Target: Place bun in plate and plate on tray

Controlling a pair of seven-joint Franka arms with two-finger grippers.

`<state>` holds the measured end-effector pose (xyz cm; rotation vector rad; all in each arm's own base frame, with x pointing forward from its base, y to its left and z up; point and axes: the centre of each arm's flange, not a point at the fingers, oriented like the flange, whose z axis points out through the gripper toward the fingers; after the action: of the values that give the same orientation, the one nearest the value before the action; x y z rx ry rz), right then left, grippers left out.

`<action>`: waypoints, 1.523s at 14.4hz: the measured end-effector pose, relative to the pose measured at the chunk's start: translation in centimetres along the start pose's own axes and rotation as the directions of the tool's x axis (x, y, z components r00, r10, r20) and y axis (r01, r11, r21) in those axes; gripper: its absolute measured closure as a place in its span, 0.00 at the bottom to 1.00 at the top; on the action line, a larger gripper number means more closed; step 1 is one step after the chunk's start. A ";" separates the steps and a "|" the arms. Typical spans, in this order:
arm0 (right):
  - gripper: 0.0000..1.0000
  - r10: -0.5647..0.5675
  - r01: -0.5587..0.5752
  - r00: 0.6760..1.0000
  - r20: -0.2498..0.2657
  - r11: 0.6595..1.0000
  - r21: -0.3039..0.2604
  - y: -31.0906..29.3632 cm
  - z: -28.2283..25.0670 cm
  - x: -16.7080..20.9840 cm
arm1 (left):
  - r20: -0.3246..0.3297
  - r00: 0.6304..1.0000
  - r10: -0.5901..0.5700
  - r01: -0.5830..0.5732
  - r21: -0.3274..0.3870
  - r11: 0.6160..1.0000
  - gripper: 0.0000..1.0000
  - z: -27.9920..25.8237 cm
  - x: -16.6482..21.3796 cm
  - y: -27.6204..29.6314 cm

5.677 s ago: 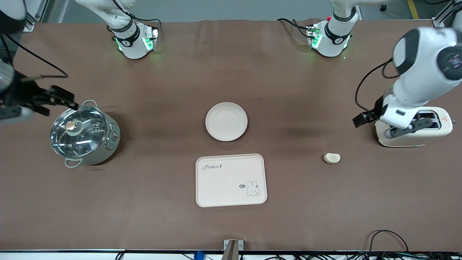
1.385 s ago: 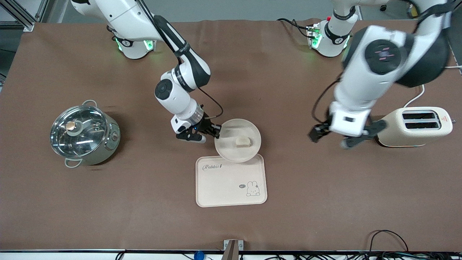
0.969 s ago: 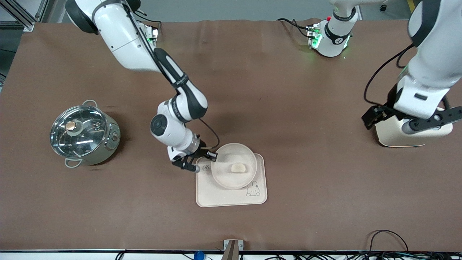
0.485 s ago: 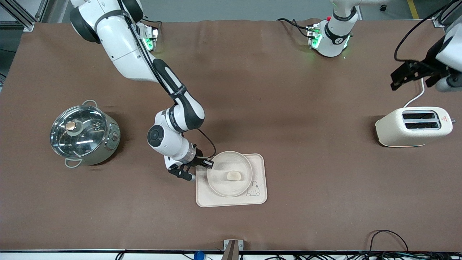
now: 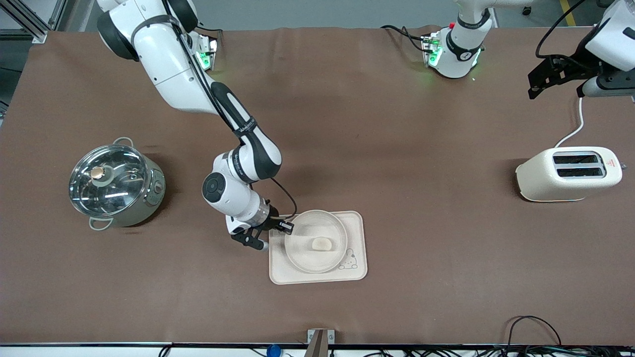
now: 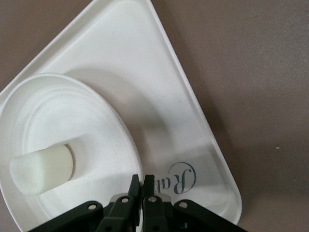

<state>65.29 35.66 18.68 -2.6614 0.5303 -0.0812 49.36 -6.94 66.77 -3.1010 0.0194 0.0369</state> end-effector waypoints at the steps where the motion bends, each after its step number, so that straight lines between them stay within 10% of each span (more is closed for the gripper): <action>1: 0.96 0.001 -0.001 1.000 -0.002 1.000 0.000 0.0 0.0 0.0 | 0.000 1.000 0.003 -0.003 0.000 1.000 0.00 0.1 0.1 -0.1; 6: 0.92 0.005 -0.005 1.000 -0.015 1.000 0.001 0.4 0.4 0.4 | -0.013 1.000 0.004 -0.004 -0.002 1.000 0.00 0.3 0.4 0.0; 15: 0.00 -0.010 0.010 1.000 0.016 1.000 0.023 -2.3 -4.8 1.5 | -0.011 1.000 0.004 -0.004 -0.003 1.000 0.00 0.9 1.0 0.0; 22: 0.00 -0.041 0.063 0.988 0.150 0.988 -0.141 3.5 -25.5 8.3 | -0.013 1.000 0.004 -0.004 -0.003 1.000 0.00 0.9 1.0 0.0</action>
<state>68.29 19.53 40.15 -2.7952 0.4336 0.1429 50.37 -6.97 65.83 -3.1043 0.0267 0.0172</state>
